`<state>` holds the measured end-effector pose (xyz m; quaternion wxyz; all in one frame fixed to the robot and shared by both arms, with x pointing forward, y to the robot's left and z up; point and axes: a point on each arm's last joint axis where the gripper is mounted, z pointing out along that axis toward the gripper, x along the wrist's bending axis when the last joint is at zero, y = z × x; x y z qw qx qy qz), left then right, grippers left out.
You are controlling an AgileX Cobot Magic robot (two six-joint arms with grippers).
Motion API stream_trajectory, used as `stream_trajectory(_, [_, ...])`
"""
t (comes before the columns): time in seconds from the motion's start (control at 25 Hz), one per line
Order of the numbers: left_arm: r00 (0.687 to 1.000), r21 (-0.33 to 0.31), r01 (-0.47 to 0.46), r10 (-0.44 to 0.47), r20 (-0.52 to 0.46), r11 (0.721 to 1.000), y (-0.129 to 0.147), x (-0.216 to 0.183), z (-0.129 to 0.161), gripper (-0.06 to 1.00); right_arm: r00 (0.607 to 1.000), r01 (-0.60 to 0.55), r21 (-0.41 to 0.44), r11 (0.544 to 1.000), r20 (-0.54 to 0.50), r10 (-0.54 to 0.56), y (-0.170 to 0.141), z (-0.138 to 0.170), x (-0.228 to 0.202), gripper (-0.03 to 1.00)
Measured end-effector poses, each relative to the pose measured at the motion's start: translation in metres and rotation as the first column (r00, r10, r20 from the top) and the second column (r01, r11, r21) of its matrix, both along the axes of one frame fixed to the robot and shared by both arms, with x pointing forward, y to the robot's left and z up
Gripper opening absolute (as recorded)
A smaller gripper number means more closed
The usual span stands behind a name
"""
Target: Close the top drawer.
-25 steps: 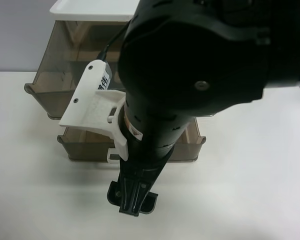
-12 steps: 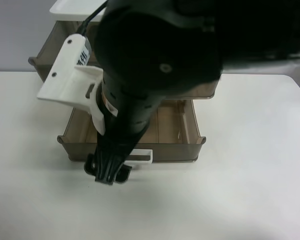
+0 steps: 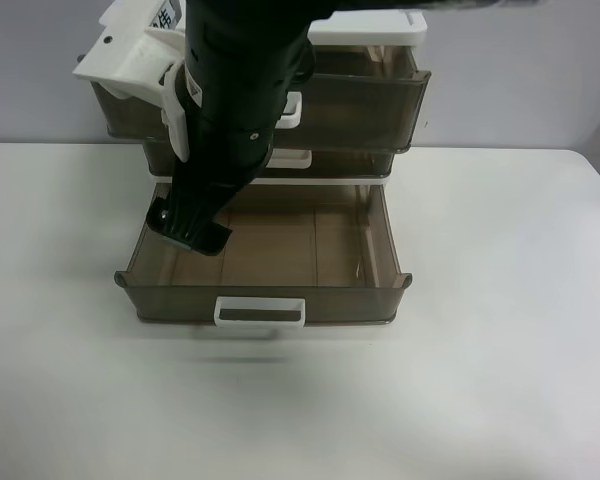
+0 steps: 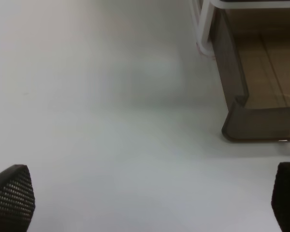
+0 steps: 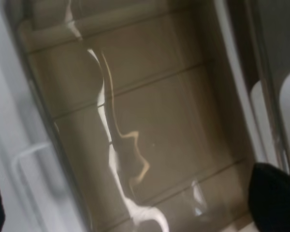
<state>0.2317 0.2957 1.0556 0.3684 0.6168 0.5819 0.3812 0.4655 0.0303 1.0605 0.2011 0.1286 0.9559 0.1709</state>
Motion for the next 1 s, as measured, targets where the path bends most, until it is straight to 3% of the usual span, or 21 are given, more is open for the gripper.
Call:
stream_trajectory(0.32, [1.0,-0.001,0.001,-0.001,0.0,1.0,0.0,0.0,0.0,0.99,0.997,0.057,0.036,0.998,-0.059,-0.055,-0.005,-0.006,0.033,0.99])
stream_trajectory(0.56, [1.0,-0.001,0.001,-0.001,0.0,1.0,0.0,0.0,0.0,0.99,0.996,0.089,0.071,0.993,-0.019,-0.088,-0.014,-0.008,0.061,0.99])
stream_trajectory(0.84, [1.0,-0.001,0.001,-0.001,0.0,1.0,0.0,0.0,0.0,0.99,0.99,0.127,0.138,0.982,-0.084,-0.116,-0.021,-0.008,0.071,0.99])
stream_trajectory(1.0, [1.0,-0.001,0.001,-0.001,0.0,1.0,0.0,0.0,0.0,0.99,0.991,0.118,0.145,0.982,-0.076,-0.108,-0.028,0.009,0.064,0.99])
